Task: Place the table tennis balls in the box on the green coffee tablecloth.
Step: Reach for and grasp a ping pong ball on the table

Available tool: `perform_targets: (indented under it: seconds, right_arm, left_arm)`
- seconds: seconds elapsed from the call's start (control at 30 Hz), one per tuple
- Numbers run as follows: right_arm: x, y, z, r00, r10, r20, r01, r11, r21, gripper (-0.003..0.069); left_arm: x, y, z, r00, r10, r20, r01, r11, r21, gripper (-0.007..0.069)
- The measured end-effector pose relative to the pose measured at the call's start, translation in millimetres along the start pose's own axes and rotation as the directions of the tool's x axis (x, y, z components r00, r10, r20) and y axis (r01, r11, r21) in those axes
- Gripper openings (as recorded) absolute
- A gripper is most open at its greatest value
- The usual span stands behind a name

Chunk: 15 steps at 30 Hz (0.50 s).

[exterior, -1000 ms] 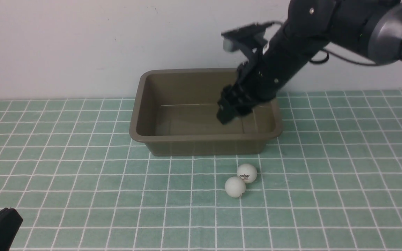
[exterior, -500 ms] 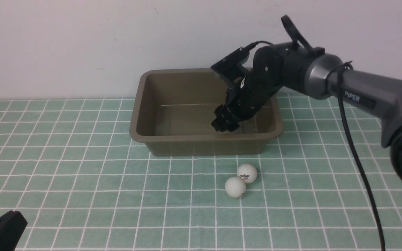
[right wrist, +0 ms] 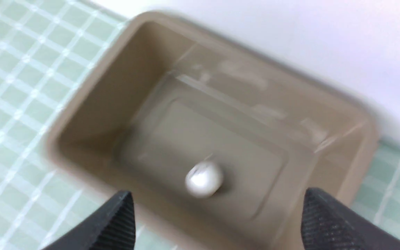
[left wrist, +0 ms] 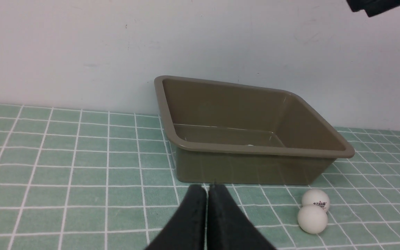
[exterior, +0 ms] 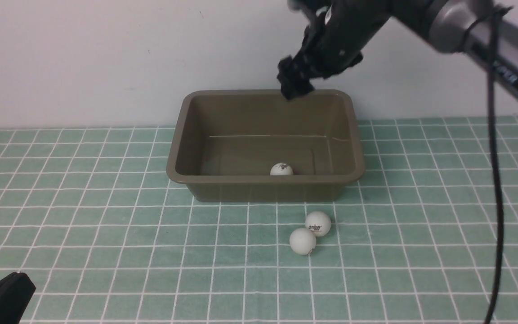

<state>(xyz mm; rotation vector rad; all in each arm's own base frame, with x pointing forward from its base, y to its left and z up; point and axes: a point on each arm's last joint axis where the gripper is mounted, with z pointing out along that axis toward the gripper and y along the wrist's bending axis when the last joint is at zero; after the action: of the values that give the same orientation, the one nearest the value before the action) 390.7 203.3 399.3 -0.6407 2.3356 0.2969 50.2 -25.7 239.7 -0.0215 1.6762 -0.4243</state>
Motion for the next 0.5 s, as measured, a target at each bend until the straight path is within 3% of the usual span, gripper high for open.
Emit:
perform_targets:
  seconds: [0.2, 0.33, 0.5]
  right_arm:
    - [42.5, 13.5, -7.4, 0.987, 0.064, -0.145, -0.08, 0.991, -0.107, 0.0575]
    - [83.5, 18.7, 19.0, 0.95, 0.058, -0.307, -0.097, 0.989, -0.111, 0.056]
    - [129.9, 35.0, 68.1, 0.929, 0.007, -0.369, -0.048, 0.994, -0.101, 0.0526]
  left_arm:
    - [0.0, -0.1, 0.0, 1.0, -0.002, 0.0, 0.002, 1.0, 0.001, -0.0008]
    - [-0.1, -0.1, 0.0, 1.0, -0.003, 0.001, 0.003, 1.0, 0.001, -0.0008]
    - [0.1, -0.2, 0.0, 1.0, -0.004, -0.001, 0.004, 1.0, 0.003, -0.0008]
